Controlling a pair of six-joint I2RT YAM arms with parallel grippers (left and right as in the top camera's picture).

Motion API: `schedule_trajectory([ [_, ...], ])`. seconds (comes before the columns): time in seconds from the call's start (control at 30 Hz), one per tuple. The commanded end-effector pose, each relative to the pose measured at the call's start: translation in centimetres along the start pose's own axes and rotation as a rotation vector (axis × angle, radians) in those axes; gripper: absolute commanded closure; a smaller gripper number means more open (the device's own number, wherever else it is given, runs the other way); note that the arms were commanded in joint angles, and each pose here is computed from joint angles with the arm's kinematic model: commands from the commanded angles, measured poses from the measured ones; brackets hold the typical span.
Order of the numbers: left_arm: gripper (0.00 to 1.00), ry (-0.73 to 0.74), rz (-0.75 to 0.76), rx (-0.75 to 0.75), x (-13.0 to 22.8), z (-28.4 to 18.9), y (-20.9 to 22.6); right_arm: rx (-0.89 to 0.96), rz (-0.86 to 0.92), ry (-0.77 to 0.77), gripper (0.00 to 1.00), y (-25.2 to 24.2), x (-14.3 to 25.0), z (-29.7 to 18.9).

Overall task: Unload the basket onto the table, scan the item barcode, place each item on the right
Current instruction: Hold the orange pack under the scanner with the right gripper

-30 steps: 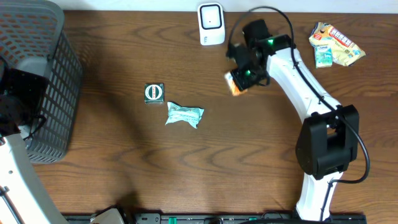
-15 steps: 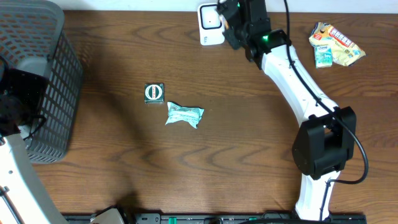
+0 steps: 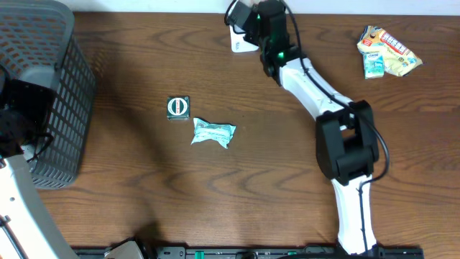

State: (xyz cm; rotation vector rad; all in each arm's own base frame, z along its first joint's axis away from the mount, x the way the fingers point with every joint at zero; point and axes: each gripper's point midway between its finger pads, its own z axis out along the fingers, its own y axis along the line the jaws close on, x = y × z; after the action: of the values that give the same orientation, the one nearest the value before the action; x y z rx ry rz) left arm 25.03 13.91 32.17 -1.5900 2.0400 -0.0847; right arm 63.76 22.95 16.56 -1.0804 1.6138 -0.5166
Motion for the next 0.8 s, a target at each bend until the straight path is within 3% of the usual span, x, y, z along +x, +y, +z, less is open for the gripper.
schedule_trajectory([
  [0.0, 0.03, -0.005, -0.004, -0.005, -0.1, -0.1, 0.1, 0.018, -0.088, -0.016, 0.99, 0.5, -0.4, 0.6],
  [0.6, 0.03, -0.005, -0.005, -0.005, -0.1, -0.1, 0.1, -0.071, -0.199, 0.064, 0.99, 5.2, 2.9, 2.3],
  [0.77, 0.02, -0.005, -0.005, -0.005, -0.1, -0.1, 0.1, -0.037, -0.194, 0.061, 0.99, 4.4, 2.8, 2.3],
])
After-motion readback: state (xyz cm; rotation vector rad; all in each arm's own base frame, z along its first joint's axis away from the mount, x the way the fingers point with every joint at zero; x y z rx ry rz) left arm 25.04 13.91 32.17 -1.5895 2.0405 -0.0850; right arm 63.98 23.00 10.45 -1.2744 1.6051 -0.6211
